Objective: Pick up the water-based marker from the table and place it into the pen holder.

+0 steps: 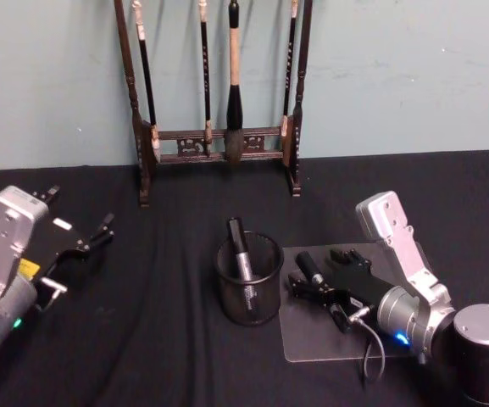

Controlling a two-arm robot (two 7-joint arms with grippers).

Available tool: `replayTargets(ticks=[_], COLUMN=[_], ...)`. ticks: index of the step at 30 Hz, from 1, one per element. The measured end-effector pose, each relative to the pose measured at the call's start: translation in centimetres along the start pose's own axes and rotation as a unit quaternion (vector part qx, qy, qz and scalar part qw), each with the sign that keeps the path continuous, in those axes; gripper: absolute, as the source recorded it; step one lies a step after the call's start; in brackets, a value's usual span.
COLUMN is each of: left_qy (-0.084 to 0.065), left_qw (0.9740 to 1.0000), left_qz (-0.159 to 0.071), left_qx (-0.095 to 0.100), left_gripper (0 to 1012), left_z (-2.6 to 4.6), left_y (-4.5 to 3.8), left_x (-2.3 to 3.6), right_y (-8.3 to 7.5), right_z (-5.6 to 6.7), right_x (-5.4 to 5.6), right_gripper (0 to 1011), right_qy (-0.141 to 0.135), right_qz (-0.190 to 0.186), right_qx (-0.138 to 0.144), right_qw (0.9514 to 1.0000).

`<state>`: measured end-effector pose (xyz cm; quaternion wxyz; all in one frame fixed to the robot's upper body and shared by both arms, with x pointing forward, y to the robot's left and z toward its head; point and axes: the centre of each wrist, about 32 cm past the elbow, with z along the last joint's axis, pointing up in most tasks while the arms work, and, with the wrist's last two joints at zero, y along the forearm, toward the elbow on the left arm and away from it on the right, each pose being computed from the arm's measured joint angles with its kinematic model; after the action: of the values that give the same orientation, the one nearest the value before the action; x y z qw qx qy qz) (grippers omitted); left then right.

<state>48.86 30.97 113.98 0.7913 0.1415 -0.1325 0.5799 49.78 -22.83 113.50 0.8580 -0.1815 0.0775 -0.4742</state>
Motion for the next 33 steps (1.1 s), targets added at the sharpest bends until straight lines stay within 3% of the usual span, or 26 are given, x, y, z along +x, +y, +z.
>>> replayTargets(ticks=[33], left_qy=[0.000], left_qw=[1.0000], left_qz=[0.000], left_qx=[0.000], left_gripper=[1009], left_z=[0.00], left_y=[0.00], left_x=[0.00], right_y=[0.29], right_z=[-0.67], right_x=[-0.11], right_gripper=[992], right_qy=[-0.006], right_qz=[0.004], right_qx=[-0.013], right_qw=[0.9999])
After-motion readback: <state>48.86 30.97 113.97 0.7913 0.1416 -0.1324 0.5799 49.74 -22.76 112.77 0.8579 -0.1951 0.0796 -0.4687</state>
